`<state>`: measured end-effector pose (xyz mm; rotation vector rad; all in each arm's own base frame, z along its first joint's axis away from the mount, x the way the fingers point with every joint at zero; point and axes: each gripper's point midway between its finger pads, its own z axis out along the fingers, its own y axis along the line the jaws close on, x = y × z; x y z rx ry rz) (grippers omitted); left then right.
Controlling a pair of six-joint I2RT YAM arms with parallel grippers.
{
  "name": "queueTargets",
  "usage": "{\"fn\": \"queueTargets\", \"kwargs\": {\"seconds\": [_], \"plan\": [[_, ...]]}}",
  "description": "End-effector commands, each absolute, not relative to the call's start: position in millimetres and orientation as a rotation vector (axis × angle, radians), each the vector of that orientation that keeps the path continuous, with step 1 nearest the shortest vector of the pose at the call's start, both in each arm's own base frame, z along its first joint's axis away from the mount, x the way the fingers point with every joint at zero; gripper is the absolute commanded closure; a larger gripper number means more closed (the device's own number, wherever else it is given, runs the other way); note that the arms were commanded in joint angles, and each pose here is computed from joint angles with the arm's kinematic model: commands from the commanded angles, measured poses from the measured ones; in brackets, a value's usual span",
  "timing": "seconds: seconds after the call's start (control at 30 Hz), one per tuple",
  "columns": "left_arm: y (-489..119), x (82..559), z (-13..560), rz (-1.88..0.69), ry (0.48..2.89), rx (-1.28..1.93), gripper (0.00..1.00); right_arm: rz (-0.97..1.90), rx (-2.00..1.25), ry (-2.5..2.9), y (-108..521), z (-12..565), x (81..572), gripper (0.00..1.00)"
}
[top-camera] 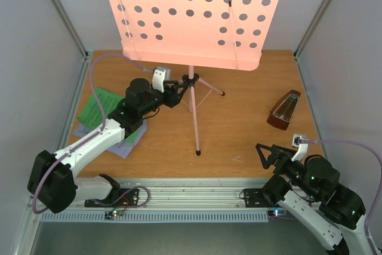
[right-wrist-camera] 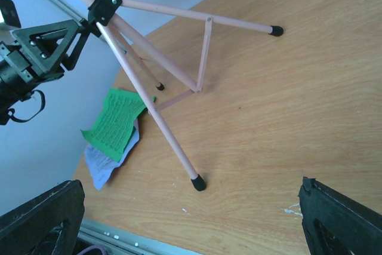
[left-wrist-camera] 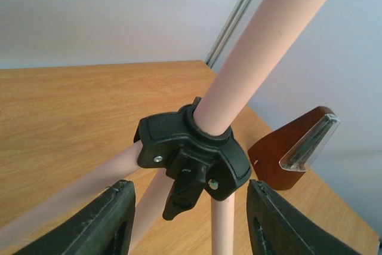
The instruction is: Pack up the instrument practice props
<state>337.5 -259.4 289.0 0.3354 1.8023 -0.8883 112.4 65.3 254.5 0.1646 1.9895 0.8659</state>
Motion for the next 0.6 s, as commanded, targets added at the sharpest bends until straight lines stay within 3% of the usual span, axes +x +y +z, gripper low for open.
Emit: {"fn": "queueTargets", "kwargs": {"seconds": [0.0,0.33,0.47,0.57], "plan": [[-266.4,344.0,295.4,-0.919,1.773,0.352,0.48,0.896,0.17,1.967,66.0,262.5,111.1,0.01],[-271.2,349.5,292.2,-0.949,1.775,0.339,0.7,0.891,0.172,1.968,65.0,261.5,110.9,0.04],[-271.7,350.9,294.5,-0.962,1.761,0.331,0.71,0.89,0.17,1.97,65.2,260.9,110.9,0.04],[-271.8,352.7,296.0,-0.961,1.752,0.325,0.65,0.89,0.172,1.971,65.2,260.6,110.9,0.04]]}}
